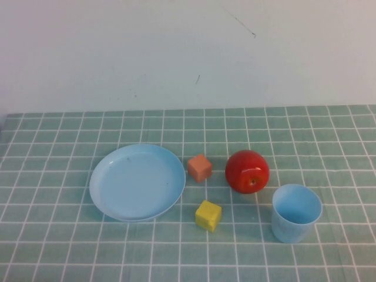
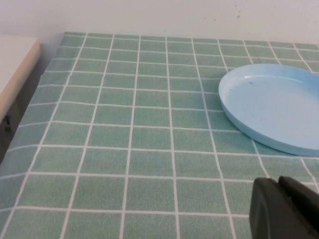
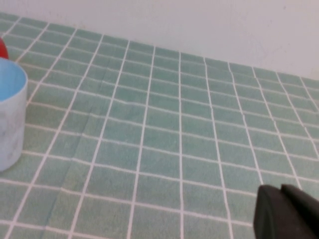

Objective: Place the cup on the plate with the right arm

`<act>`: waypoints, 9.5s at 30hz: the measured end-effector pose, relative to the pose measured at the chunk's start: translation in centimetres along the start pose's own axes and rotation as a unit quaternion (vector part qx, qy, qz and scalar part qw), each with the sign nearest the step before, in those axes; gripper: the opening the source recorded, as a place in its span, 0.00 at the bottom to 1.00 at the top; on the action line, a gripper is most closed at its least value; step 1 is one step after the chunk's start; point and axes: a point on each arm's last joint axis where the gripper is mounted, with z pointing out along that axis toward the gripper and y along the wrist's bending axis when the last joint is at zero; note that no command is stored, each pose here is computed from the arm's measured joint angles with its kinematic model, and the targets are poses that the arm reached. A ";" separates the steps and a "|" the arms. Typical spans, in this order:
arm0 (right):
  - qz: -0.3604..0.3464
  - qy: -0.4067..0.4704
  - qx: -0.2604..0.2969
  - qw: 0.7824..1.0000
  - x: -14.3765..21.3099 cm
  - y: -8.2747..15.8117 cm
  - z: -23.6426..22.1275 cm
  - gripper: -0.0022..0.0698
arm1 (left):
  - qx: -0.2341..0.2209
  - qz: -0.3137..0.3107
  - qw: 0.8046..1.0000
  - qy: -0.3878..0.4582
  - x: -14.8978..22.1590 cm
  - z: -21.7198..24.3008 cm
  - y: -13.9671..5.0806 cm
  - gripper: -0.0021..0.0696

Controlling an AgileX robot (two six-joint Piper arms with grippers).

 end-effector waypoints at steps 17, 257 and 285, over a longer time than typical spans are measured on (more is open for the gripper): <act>0.031 -0.289 -0.004 0.957 -5.0 -0.1 -1.5 0.03 | 0.000 0.000 1.000 0.000 0.0 0.0 0.0 0.03; -0.020 -0.005 0.003 1.000 -0.6 0.1 -0.3 0.03 | 0.000 0.000 1.000 0.000 0.0 0.0 0.0 0.03; -0.006 0.033 0.001 0.999 0.5 0.3 0.0 0.03 | 0.000 0.000 1.000 0.000 0.0 0.0 0.0 0.03</act>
